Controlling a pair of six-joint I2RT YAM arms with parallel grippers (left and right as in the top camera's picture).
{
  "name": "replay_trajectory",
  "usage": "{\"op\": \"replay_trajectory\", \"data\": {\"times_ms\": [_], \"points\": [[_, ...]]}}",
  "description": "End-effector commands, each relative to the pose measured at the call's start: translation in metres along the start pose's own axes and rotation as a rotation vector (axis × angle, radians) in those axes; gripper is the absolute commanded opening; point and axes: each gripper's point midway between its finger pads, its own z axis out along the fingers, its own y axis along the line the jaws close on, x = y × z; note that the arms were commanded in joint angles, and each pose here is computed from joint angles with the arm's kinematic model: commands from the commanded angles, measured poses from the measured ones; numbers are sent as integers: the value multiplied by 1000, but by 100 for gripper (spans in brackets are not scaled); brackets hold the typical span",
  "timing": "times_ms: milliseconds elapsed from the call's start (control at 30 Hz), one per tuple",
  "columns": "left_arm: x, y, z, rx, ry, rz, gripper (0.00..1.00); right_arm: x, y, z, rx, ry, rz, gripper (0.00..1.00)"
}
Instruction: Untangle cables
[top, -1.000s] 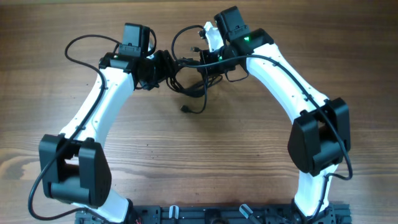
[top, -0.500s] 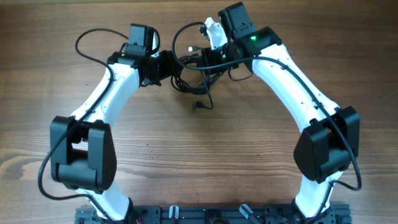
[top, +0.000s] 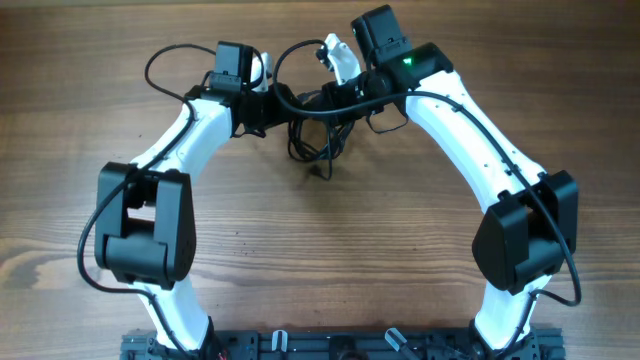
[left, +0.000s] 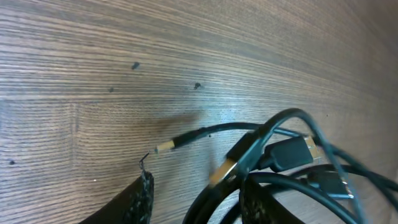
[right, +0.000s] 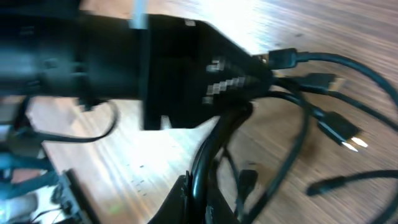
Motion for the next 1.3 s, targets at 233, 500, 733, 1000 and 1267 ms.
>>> {"op": "replay_trajectory", "data": {"times_ms": [233,500,733,1000,1267], "points": [[18,-24,5,132,87,22,43,-21,51,-43,-147,-120,-131,4],[30,-45,2,245,148,26,44,-29,37,-54,-134,-152,-45,4],[34,-74,-7,401,177,64,45,-30,37,-54,-136,-152,-37,4],[33,-76,3,341,146,69,27,-30,40,-55,-154,-153,-38,4],[22,-57,22,121,48,-113,23,-33,53,-58,-231,-158,-26,4]]}}
